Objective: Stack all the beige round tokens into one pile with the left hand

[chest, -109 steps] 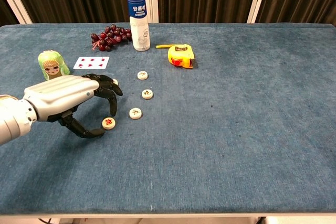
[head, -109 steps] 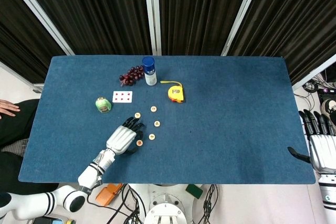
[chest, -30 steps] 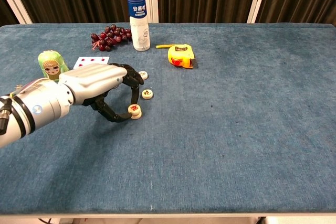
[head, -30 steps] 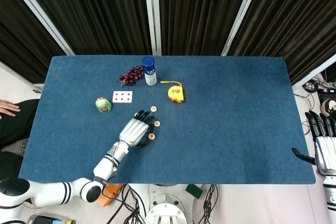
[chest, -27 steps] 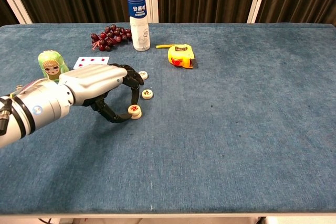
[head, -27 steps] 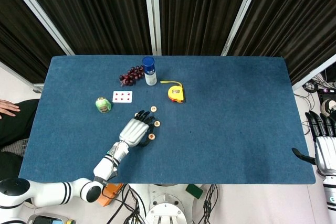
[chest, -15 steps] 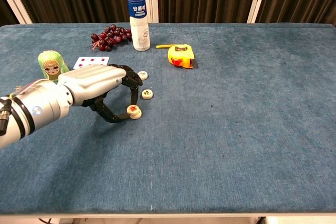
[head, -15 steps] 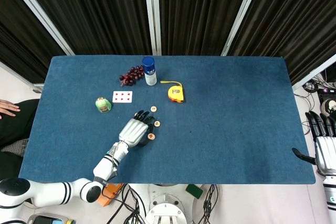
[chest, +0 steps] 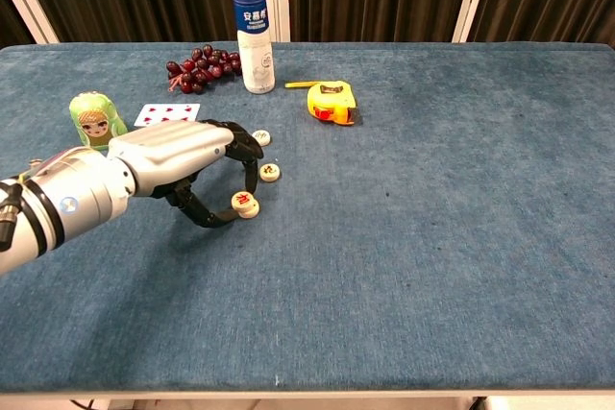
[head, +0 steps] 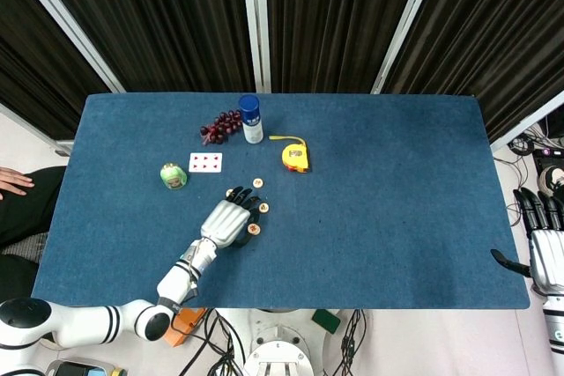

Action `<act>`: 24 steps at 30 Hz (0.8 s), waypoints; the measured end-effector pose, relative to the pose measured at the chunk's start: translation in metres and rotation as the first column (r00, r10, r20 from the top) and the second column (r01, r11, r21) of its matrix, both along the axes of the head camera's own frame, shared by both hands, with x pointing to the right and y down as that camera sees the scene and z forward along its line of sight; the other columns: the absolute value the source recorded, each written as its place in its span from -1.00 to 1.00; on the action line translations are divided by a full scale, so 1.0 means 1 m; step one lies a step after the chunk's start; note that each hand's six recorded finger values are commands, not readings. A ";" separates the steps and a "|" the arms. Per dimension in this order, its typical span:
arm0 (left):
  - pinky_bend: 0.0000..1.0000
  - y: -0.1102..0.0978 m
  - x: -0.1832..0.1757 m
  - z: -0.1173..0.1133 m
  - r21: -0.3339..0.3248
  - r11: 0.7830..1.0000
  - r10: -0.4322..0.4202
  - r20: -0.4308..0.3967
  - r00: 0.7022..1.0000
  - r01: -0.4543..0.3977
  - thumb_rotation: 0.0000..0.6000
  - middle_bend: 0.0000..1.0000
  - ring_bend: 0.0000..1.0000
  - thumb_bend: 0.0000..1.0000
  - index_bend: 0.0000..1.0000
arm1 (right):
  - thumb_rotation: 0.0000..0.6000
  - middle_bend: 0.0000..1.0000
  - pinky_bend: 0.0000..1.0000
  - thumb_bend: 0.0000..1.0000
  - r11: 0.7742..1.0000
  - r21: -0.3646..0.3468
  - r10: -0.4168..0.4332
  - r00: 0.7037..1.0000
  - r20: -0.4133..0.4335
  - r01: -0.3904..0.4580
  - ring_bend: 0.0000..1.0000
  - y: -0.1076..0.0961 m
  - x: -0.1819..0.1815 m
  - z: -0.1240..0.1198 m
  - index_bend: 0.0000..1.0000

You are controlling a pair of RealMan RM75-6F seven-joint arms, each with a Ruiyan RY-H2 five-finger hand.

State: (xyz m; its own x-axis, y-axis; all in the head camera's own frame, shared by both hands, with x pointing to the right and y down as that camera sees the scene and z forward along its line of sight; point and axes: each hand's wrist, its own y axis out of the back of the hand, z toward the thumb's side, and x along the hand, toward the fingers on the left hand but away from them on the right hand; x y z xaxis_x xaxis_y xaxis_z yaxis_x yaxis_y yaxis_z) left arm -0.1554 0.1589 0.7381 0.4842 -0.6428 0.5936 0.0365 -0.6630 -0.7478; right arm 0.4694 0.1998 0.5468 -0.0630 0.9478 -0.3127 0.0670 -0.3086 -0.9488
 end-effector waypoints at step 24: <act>-1.00 -0.053 0.041 -0.003 -0.026 0.995 -0.094 -0.015 0.995 0.094 1.00 -0.73 -1.00 -0.40 -0.20 | 1.00 -0.77 -0.82 -0.60 1.000 0.005 0.014 1.000 -0.007 -0.014 -1.00 0.004 0.007 -0.004 -0.98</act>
State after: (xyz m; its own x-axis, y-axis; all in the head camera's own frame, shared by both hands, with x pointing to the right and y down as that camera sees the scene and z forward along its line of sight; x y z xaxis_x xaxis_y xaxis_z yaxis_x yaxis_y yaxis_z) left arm -0.1143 0.1058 0.7346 0.4324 -0.6707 0.6026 -0.0391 -0.6816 -0.7307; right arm 0.4769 0.2039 0.5423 -0.0788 0.9482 -0.3078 0.0644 -0.3033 -0.9507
